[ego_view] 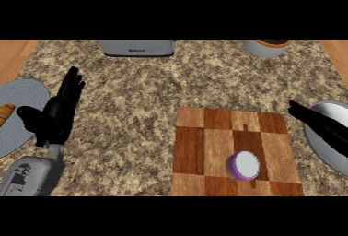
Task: Pick the can from the cutting board and place it in the pan
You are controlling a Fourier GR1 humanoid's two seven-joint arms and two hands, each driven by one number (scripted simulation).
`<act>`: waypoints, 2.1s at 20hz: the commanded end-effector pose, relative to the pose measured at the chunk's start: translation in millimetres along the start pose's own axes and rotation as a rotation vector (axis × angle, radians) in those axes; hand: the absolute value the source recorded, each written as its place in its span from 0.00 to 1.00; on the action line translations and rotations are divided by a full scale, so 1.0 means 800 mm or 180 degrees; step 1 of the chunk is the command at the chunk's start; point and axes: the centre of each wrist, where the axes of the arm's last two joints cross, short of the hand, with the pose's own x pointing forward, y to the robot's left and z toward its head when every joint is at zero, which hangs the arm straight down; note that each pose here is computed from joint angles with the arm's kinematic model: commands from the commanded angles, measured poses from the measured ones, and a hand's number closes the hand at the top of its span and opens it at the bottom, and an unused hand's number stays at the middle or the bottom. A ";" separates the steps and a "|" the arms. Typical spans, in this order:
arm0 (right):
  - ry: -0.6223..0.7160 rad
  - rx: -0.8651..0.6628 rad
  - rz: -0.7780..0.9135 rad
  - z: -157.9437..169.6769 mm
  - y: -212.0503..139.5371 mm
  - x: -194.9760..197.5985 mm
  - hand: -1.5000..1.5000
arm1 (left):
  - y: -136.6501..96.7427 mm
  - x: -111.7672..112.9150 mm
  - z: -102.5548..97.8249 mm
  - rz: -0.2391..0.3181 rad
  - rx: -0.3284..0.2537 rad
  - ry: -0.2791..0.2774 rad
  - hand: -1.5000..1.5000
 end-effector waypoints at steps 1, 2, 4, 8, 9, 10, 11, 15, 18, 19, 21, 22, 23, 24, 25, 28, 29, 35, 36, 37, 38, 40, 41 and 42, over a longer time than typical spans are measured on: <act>0.0198 0.0165 0.0099 -0.007 0.024 0.006 0.00 | 0.022 -0.023 0.004 -0.0023 0.0006 0.0021 0.50; 0.0238 0.0185 0.0072 0.011 0.036 0.031 0.00 | 0.024 0.000 -0.008 -0.0020 0.0017 -0.0005 0.50; 0.0350 0.0159 0.0027 -0.022 0.037 0.000 0.00 | 0.014 0.001 -0.005 -0.0018 0.0026 0.0021 0.50; 0.0520 0.0080 0.0138 -0.023 0.036 -0.009 0.00 | -0.005 -0.016 0.010 0.0015 -0.0025 0.0037 0.50; 0.0549 0.0047 0.0185 0.000 0.041 0.003 0.00 | 0.018 0.001 -0.001 0.0041 0.0093 0.0057 0.50; 0.0604 0.0040 0.0145 -0.029 0.020 -0.007 0.00 | 0.011 -0.013 -0.016 0.0000 0.0036 0.0027 0.50; 0.0644 0.0073 0.0172 -0.034 0.055 -0.011 0.00 | 0.014 0.003 -0.002 -0.0010 -0.0001 0.0016 0.50; 0.0659 0.0333 0.0213 -0.054 0.074 -0.031 0.00 | 0.013 0.006 -0.010 0.0013 0.0013 0.0047 0.50; 0.0654 0.0395 0.0168 -0.050 0.062 -0.029 0.00 | 0.027 -0.003 -0.012 -0.0051 0.0055 0.0031 0.50; 0.0605 0.0482 0.0143 -0.069 0.077 -0.041 0.00 | 0.008 -0.005 -0.006 -0.0012 0.0027 -0.0044 0.50; 0.0612 0.0533 0.0168 -0.064 0.074 -0.036 0.00 | 0.018 -0.011 -0.010 0.0029 0.0058 -0.0024 0.50; 0.0578 0.0597 0.0163 -0.066 0.063 -0.043 0.00 | 0.031 0.002 -0.009 -0.0030 0.0068 -0.0028 0.50; 0.0594 0.0633 0.0238 -0.076 0.075 -0.042 0.00 | 0.018 0.002 -0.019 -0.0033 0.0025 -0.0014 0.50; 0.0578 0.0628 0.0261 -0.064 0.086 -0.047 0.00 | 0.029 0.011 -0.015 0.0025 0.0052 0.0025 0.50; 0.0620 0.0617 0.0315 -0.076 0.091 -0.015 0.00 | 0.027 0.002 0.002 -0.0011 0.0056 -0.0013 0.50; 0.0668 0.0632 0.0351 -0.088 0.101 -0.049 0.00 | 0.017 -0.011 0.024 0.0012 0.0022 -0.0028 0.50; 0.0642 0.0626 0.0340 -0.063 0.114 -0.026 0.00 | 0.014 0.018 -0.016 0.0025 0.0060 -0.0049 0.50; 0.0943 0.0811 0.0868 -0.084 0.120 -0.031 0.00 | 0.012 0.014 0.021 -0.0006 -0.0031 0.0043 0.50; 0.0946 0.0929 0.0935 -0.086 0.126 -0.034 0.00 | 0.004 -0.003 0.002 -0.0032 0.0045 -0.0009 0.50; 0.0956 0.0915 0.0852 -0.103 0.126 -0.056 0.00 | 0.010 0.004 -0.002 0.0006 0.0092 0.0012 0.50; 0.0929 0.0877 0.0897 -0.079 0.111 -0.035 0.00 | 0.007 -0.007 -0.018 0.0014 0.0068 -0.0014 0.50; 0.1048 0.0995 0.0997 -0.101 0.129 -0.058 0.00 | 0.004 -0.011 0.013 -0.0012 0.0014 -0.0010 0.50; 0.1039 0.0988 0.1020 -0.096 0.152 -0.045 0.00 | 0.006 0.011 -0.015 0.0049 0.0069 -0.0005 0.50; 0.1080 0.1019 0.0976 -0.091 0.120 -0.043 0.00 | 0.003 -0.007 -0.007 0.0062 -0.0002 0.0021 0.50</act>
